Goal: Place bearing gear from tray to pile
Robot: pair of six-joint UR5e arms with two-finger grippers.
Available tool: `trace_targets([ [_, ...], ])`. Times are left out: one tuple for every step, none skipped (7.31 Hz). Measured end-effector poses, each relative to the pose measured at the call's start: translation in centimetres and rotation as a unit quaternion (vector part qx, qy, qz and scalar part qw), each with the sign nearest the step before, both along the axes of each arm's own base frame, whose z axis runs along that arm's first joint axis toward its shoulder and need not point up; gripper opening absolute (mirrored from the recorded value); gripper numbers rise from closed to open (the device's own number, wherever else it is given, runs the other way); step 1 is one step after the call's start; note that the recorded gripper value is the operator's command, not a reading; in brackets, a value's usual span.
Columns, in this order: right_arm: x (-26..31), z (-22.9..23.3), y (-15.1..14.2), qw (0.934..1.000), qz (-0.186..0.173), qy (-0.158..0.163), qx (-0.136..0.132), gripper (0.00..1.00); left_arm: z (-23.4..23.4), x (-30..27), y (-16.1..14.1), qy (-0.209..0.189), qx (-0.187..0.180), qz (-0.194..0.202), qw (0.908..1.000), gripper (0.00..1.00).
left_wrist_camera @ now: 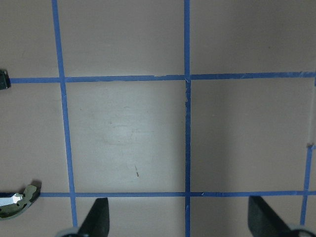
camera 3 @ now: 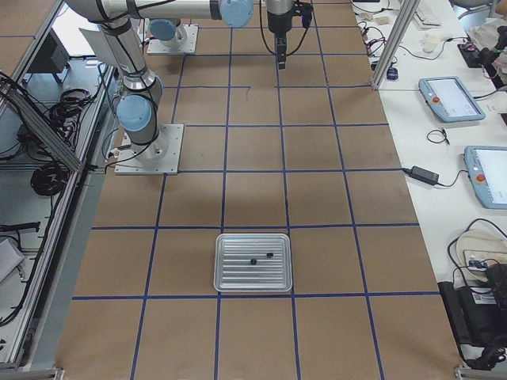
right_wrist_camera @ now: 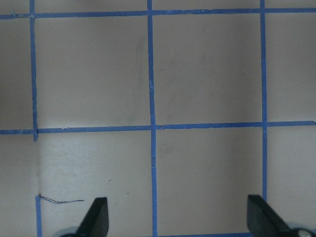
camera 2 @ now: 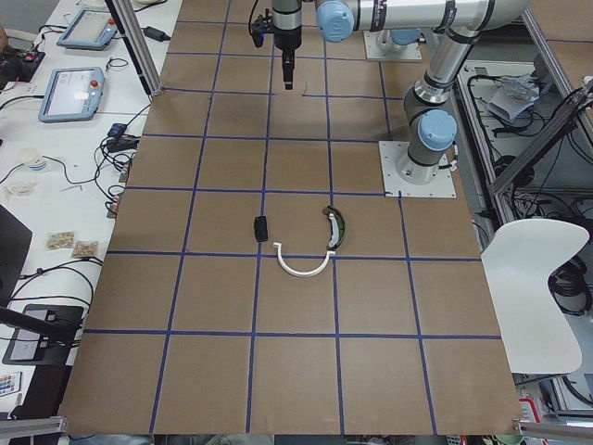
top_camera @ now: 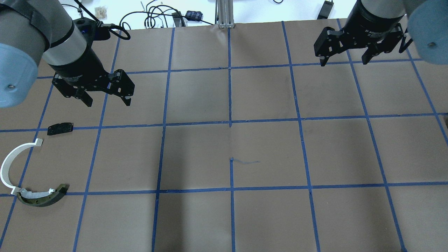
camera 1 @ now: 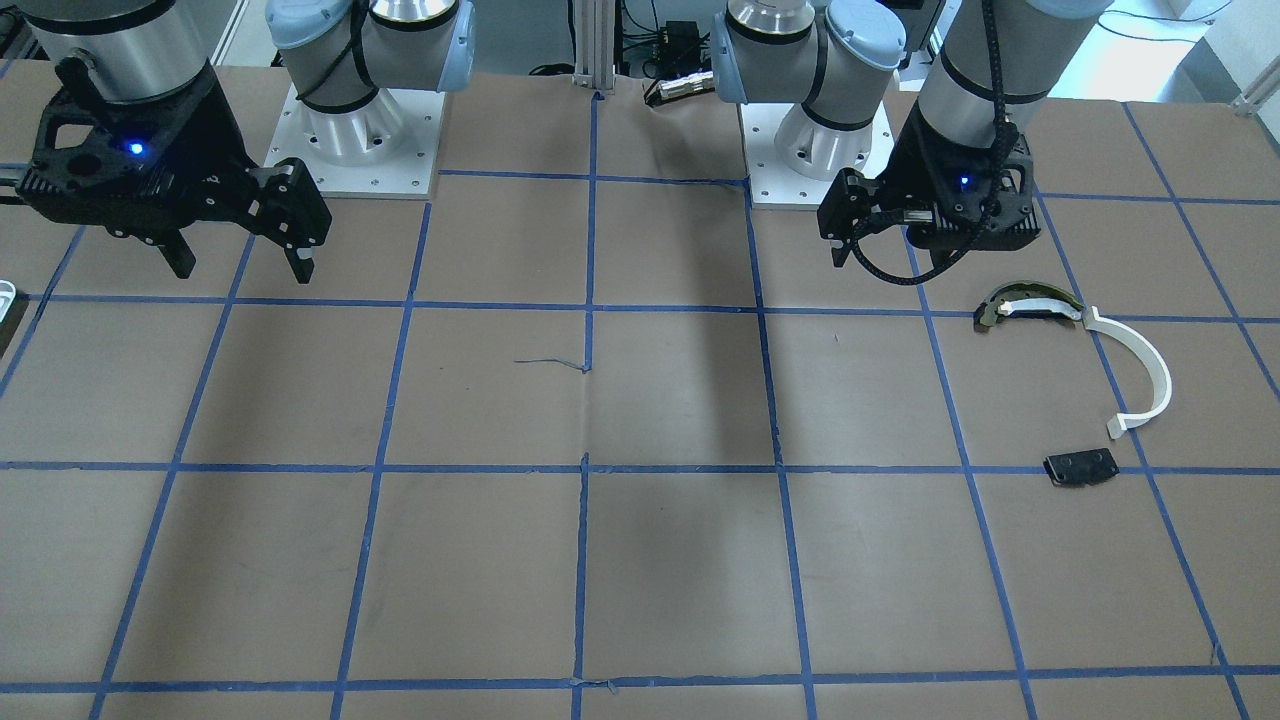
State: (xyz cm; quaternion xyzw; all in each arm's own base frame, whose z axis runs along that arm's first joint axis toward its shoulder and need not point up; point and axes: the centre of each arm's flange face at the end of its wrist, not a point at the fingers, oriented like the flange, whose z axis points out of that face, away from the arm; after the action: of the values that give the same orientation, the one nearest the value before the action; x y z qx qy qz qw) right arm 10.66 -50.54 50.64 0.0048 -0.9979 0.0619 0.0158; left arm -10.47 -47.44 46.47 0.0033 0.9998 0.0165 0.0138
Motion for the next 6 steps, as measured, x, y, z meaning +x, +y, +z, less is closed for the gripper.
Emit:
trace_targets([
  [-2.1, 0.0, -0.3, 0.9998, 0.016, 0.007, 0.004, 1.00, 0.0, 0.0, 0.0, 0.000, 0.000, 0.000, 1.0000, 1.00],
  [-5.3, -0.1, -0.7, 0.9994, 0.031, 0.012, 0.009, 1.00, -0.1, 0.0, 0.0, 0.000, 0.001, 0.000, 1.0000, 1.00],
  [-9.3, -0.3, -0.8, 0.9977, 0.061, 0.021, 0.018, 1.00, -0.1, 0.1, 0.1, -0.003, 0.002, 0.000, 1.0000, 1.00],
  [-14.3, -0.6, -0.7, 0.9948, 0.093, 0.030, 0.030, 1.00, -0.2, 0.2, 0.1, -0.007, 0.003, -0.001, 1.0000, 1.00],
  [-20.1, -1.4, -0.4, 0.9915, 0.119, 0.032, 0.043, 1.00, -0.2, 0.2, 0.2, -0.009, 0.004, -0.001, 0.9999, 1.00],
  [-26.7, -3.2, -0.1, 0.9870, 0.147, 0.026, 0.059, 1.00, -0.2, 0.2, 0.3, -0.010, 0.005, -0.001, 0.9999, 1.00],
])
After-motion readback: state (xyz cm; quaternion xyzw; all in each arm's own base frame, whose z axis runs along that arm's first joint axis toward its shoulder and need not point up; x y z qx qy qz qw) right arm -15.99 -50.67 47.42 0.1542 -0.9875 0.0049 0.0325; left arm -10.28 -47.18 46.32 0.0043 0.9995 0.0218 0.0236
